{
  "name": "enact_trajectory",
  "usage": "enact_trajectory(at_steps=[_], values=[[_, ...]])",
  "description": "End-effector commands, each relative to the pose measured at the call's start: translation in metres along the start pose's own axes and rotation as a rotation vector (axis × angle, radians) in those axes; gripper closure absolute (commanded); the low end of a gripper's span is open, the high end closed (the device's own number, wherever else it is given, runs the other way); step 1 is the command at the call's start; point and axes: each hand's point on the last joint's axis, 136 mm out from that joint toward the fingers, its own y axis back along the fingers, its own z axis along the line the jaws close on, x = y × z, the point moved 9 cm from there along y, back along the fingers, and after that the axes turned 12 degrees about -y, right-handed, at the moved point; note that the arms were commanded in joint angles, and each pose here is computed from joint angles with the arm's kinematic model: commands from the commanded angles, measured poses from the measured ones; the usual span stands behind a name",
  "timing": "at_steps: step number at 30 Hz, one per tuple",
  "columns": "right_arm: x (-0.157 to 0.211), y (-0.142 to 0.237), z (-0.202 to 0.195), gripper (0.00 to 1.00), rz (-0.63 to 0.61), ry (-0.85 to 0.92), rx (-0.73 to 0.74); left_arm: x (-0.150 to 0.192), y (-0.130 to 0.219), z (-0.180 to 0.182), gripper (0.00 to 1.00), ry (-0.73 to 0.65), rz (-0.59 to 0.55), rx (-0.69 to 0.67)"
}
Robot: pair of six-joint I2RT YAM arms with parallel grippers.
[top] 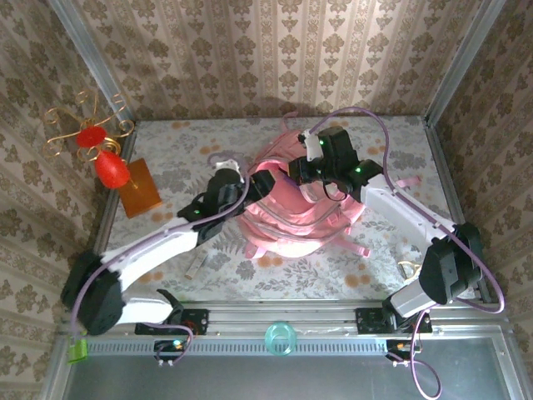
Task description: Pack the student bag
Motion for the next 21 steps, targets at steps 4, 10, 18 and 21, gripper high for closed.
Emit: enact_trajectory(at_steps=[4,10,18,21], values=[[-0.021,0.012,0.016,1.00,-0.132,0.075,-0.053,0.034,0.071,0.085,0.35,-0.319,0.380,-0.495],[-0.019,0.003,0.011,1.00,-0.128,0.076,-0.059,0.067,0.095,0.130,0.25,-0.303,0.590,-0.682],[-0.017,0.000,0.003,1.00,-0.125,0.059,-0.077,0.106,0.081,0.155,0.00,-0.221,0.733,-0.679],[-0.016,0.000,-0.001,1.00,-0.126,0.047,-0.077,0.113,0.079,0.161,0.00,-0.205,0.784,-0.676]])
